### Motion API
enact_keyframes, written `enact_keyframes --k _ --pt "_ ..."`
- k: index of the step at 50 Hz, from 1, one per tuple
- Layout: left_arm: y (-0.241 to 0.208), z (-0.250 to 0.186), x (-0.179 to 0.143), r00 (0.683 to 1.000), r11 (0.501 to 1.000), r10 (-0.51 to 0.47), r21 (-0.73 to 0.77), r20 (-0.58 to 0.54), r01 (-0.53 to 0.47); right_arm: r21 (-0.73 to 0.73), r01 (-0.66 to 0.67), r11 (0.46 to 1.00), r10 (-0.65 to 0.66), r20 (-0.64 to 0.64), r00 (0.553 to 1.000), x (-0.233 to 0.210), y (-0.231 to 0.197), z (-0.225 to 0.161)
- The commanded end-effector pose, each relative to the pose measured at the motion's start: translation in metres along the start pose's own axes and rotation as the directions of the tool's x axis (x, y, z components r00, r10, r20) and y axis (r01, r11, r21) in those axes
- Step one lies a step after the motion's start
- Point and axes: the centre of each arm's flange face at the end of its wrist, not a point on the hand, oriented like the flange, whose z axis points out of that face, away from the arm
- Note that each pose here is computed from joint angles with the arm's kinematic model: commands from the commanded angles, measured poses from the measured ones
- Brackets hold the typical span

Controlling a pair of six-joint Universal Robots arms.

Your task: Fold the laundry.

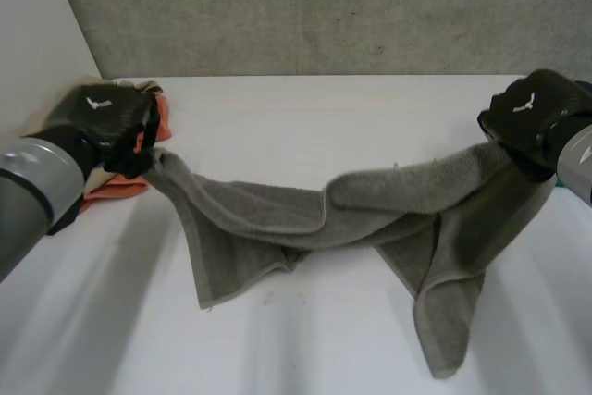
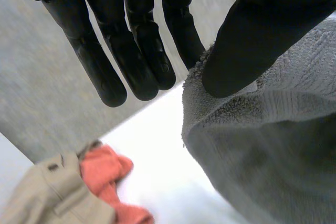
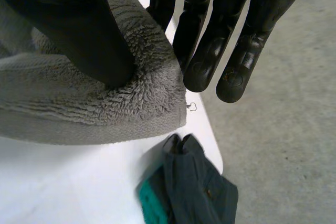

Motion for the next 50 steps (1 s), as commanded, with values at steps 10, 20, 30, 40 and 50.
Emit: enact_keyframes --k 10,20,30,40,50 --pt "0.005 0.158 -0.017 0.971 0.975 0.168 0.118 0.172 -0.190 0.018 0.103 0.995 -0.098 -0.174 0.980 -0.007 0.011 0.134" --pt "-0.137 0.162 -0.065 0.894 0.671 -0.010 0.666 0.447 -0.326 0.397 0.266 0.879 0.122 -0.724 0.679 0.092 -0.068 0.143" --pt "-0.125 0.161 -0.064 0.914 0.693 -0.033 0.668 0.405 -0.271 0.495 0.200 0.846 0.222 -0.667 0.711 0.095 -0.079 0.131" --pt "-0.034 0.166 -0.040 0.967 0.842 -0.001 0.522 0.256 -0.137 0.434 0.060 0.899 0.168 -0.469 0.867 0.026 -0.028 0.152" --pt "0.084 0.147 0.001 0.996 0.970 0.039 0.235 0.074 -0.056 0.246 -0.131 0.961 0.185 -0.213 0.959 -0.065 0.045 0.164"
